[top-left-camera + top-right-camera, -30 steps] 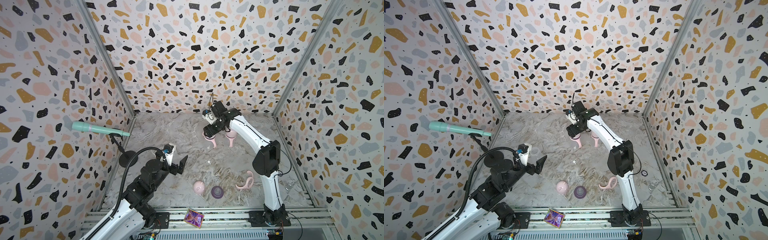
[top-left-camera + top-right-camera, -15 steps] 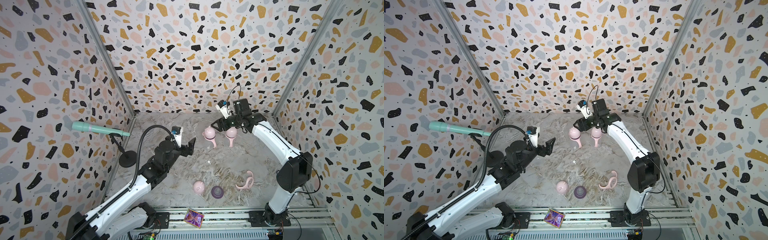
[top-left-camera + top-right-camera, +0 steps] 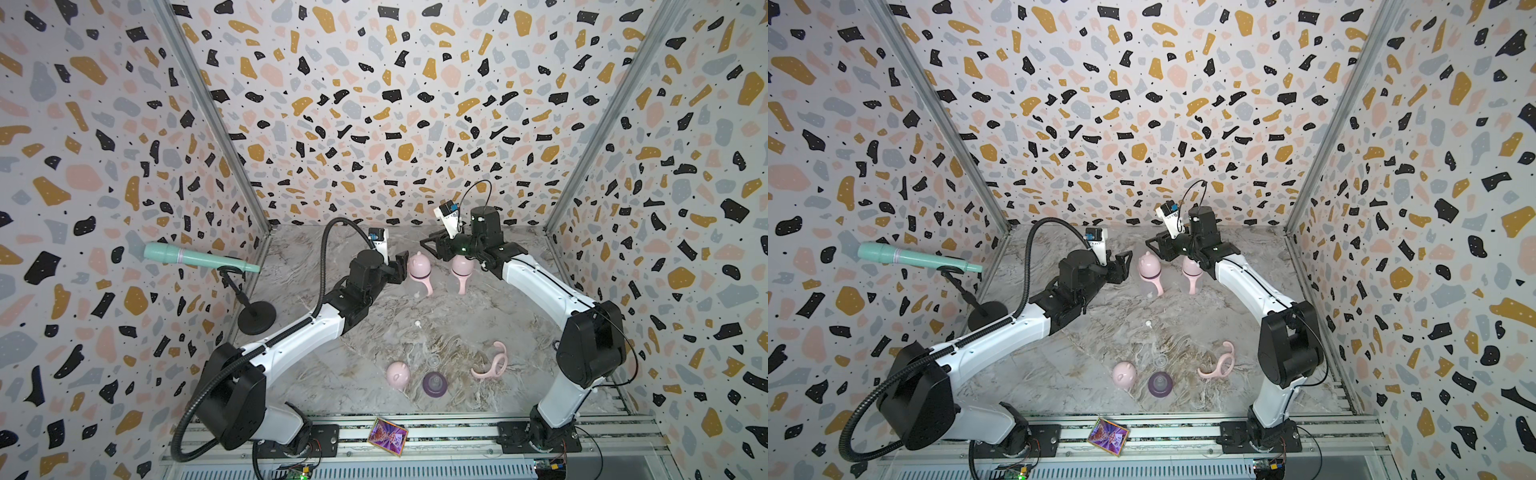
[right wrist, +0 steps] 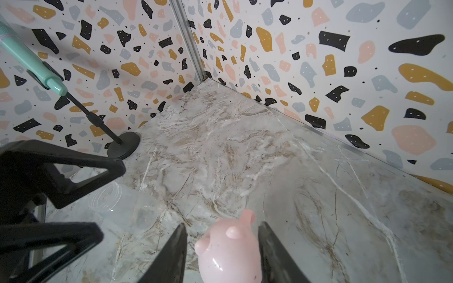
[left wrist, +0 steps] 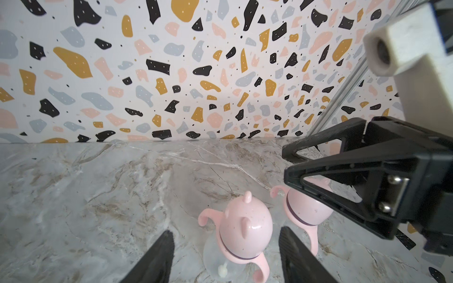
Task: Assemble the baby bottles
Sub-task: Close the lid on the baby bottle.
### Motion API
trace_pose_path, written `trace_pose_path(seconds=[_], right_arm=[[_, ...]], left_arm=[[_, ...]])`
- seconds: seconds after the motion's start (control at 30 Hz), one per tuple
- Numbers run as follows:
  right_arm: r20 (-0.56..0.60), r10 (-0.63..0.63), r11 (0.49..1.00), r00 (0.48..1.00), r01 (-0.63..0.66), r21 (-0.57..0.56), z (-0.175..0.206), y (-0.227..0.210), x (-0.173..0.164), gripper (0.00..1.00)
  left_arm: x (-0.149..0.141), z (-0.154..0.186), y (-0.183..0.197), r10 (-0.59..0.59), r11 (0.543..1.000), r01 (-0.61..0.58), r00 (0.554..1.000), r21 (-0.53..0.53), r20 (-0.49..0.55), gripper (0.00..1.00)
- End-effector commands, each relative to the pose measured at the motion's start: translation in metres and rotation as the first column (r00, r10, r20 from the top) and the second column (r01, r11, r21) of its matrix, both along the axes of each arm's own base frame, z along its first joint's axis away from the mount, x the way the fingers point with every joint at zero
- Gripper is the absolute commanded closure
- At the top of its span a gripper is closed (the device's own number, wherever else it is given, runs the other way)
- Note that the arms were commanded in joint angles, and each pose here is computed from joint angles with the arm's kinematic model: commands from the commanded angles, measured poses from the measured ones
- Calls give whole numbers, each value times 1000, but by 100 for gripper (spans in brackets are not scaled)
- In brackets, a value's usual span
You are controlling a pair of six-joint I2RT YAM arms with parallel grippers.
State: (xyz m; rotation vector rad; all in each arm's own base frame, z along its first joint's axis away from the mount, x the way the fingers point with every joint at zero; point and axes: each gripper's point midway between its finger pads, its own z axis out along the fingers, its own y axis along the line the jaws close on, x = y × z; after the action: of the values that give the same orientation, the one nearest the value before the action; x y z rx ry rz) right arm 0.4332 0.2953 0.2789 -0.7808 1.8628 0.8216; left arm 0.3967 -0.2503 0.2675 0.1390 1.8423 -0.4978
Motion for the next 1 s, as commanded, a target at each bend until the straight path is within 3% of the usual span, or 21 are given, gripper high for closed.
trace_pose_path(seconds=[0.0, 0.17, 0.67, 0.97], right_arm=[[40, 3, 1000, 999, -4, 18, 7, 8, 0, 53], [9, -11, 1000, 1000, 11, 14, -10, 14, 6, 61], [-53, -47, 999, 998, 45, -28, -47, 19, 10, 71], [-99, -56, 997, 994, 52, -48, -70, 18, 5, 71]], left_arm=[[8, 24, -10, 5, 996, 0, 999, -85, 51, 34], [15, 14, -19, -11, 997, 13, 999, -79, 37, 35], [39, -12, -36, -5, 999, 5, 1000, -54, -1, 45], [46, -34, -50, -29, 999, 27, 999, -29, -44, 50]])
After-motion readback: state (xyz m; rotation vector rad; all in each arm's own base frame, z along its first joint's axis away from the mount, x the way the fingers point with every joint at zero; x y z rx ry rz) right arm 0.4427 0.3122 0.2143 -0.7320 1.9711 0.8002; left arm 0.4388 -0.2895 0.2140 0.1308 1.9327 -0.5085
